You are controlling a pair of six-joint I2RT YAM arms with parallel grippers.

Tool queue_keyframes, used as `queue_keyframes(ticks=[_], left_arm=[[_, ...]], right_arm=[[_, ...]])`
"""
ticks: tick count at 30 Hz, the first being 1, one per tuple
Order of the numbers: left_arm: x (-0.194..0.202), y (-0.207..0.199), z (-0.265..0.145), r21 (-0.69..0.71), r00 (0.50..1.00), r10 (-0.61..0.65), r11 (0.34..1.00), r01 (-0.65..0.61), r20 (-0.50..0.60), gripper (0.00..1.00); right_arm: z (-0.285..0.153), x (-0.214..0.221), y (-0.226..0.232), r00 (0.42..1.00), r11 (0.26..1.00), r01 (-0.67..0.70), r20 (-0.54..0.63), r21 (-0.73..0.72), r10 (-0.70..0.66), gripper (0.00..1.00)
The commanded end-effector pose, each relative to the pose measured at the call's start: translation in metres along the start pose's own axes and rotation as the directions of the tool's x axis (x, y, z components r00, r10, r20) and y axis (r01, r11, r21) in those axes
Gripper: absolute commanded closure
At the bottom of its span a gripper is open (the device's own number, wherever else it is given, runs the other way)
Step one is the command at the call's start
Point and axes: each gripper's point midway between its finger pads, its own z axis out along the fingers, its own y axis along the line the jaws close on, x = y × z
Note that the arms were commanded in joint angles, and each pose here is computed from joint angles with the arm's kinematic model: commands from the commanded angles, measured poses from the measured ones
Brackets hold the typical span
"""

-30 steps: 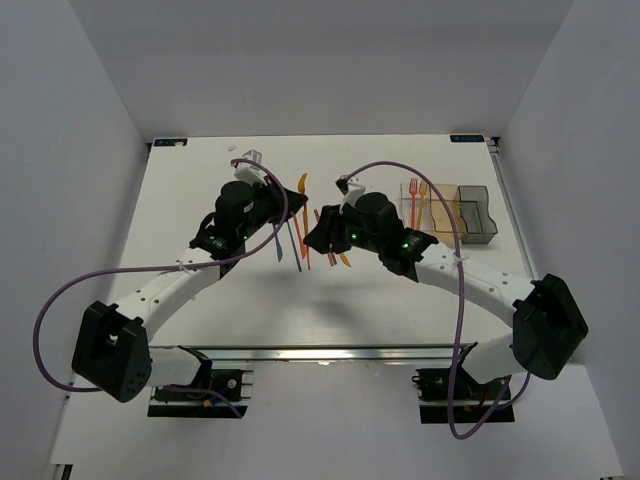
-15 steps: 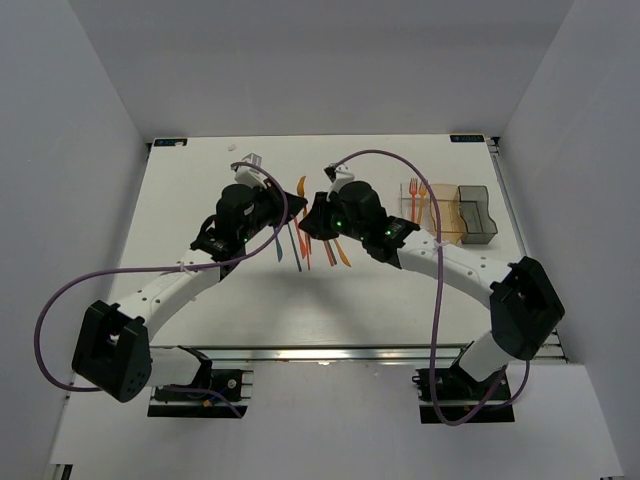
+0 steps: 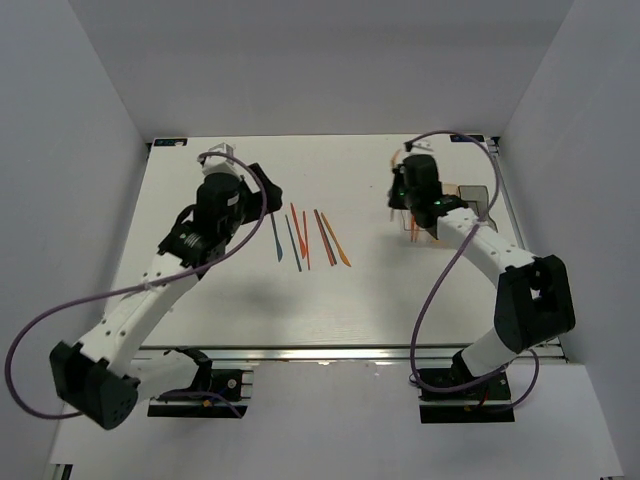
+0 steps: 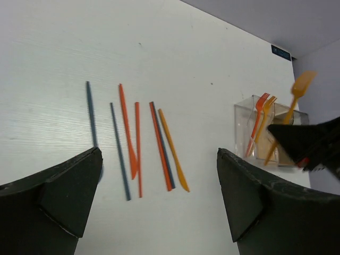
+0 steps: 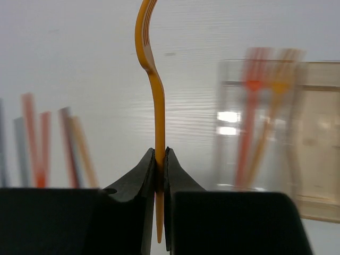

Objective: Sort the eating utensils into containers

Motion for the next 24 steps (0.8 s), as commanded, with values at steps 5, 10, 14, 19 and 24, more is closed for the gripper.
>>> queue_keyframes(ticks=[5,10,14,19,24], left_arm=[[0.010,0.052,-0.056,-0.113,0.981,0.192,0.974,-0.194,-0.028,0.02],[0.033,0.073,-0.058,-0.134,0.969,0.237,0.960,-0.245,-0.072,0.02],[0.038,0.076,-0.060,-0.131,0.967,0.242,0.959,-0.250,-0.077,0.02],[0.040,0.078,-0.061,-0.133,0.965,0.251,0.956,-0.260,-0.081,0.02],[0.041,0.079,-0.062,-0.129,0.964,0.252,0.957,-0.261,-0.080,0.02]], right_arm=[[0.009,-0.014,-0.124,0.988,0.912,0.155,-0.049,0.379,-0.147,1.00],[0.033,-0.011,-0.145,0.974,0.871,0.224,-0.115,0.437,-0.193,1.00],[0.041,-0.005,-0.150,0.975,0.869,0.220,-0.134,0.443,-0.179,1.00],[0.044,0.009,-0.150,0.977,0.877,0.203,-0.144,0.436,-0.154,1.00],[0.045,0.015,-0.148,0.979,0.888,0.190,-0.144,0.419,-0.142,1.00]])
